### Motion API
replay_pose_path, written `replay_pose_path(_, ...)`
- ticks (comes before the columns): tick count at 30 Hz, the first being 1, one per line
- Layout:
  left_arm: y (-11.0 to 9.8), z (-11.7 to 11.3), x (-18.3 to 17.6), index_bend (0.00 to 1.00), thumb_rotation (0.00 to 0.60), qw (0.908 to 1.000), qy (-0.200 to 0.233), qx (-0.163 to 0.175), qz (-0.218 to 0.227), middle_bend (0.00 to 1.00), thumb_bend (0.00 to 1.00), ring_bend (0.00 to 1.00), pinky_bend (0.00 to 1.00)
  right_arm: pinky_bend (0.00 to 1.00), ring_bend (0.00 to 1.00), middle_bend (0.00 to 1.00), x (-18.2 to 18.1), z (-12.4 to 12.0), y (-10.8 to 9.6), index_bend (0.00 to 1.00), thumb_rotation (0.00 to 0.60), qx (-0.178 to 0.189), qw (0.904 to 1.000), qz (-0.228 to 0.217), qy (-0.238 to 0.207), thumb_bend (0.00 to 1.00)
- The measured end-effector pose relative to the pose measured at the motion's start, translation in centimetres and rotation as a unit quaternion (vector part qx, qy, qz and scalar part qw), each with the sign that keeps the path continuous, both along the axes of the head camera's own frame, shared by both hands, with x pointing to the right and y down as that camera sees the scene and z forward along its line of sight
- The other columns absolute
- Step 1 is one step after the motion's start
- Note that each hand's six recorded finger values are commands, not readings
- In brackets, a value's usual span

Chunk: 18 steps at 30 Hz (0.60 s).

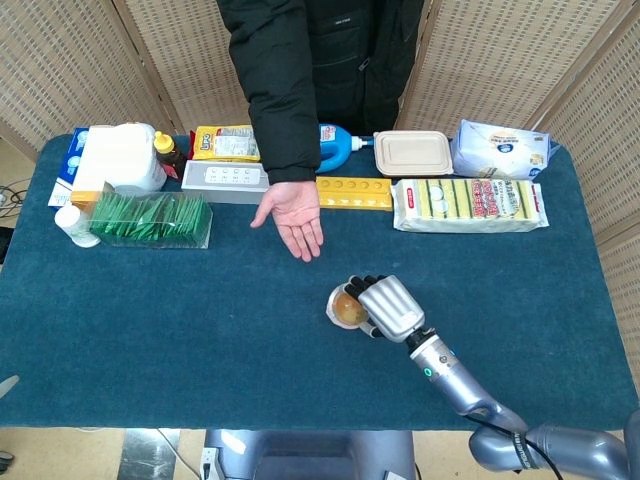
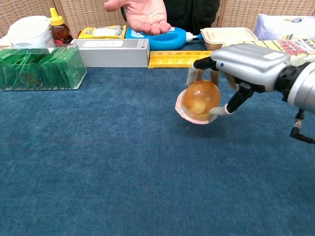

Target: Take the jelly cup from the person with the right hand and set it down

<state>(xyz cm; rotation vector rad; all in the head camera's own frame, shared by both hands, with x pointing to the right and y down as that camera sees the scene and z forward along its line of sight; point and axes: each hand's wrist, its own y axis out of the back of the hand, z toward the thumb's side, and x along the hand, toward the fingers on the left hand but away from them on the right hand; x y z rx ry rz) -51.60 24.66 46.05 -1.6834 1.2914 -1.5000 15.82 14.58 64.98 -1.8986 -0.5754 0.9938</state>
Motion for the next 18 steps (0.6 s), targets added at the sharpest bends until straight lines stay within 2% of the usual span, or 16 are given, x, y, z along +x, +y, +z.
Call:
replay_pose_path(2, 0.0, 0.0, -0.2, 0.0, 0.6, 1.0, 0.0, 0.0, -0.002, 0.0, 0.07, 0.0, 0.07, 0.6, 0.42, 0.42, -0.2, 0.7, 0.0, 0.41, 0.6, -0.005, 0.9999, 0.001, 0.01, 0.44)
replay_pose_path(4, 0.0, 0.0, -0.3, 0.0, 0.6, 1.0, 0.001, -0.001, -0.003, 0.0, 0.08, 0.0, 0.07, 0.57, 0.35, 0.35, -0.2, 1.3, 0.1, 0.29, 0.6, -0.012, 0.9997, -0.001, 0.02, 0.39)
replay_pose_path(7, -0.1, 0.0, -0.3, 0.0, 0.6, 1.0, 0.001, -0.001, -0.002, 0.0, 0.07, 0.0, 0.07, 0.53, 0.27, 0.27, 0.0, 1.6, 0.3, 0.19, 0.6, -0.034, 0.9991, -0.002, 0.023, 0.36)
replay_pose_path(11, 0.0, 0.0, -0.1, 0.0, 0.6, 1.0, 0.0, -0.003, 0.001, 0.0, 0.07, 0.0, 0.07, 0.49, 0.23, 0.22, 0.8, 1.2, 0.0, 0.16, 0.6, -0.046, 0.9987, 0.006, 0.018, 0.35)
replay_pose_path(18, 0.1, -0.1, -0.1, 0.0, 0.6, 1.0, 0.0, -0.001, 0.0, 0.0, 0.08, 0.0, 0.07, 0.43, 0.17, 0.19, 2.2, -0.5, -0.2, 0.15, 0.6, -0.042, 0.999, 0.013, -0.004, 0.34)
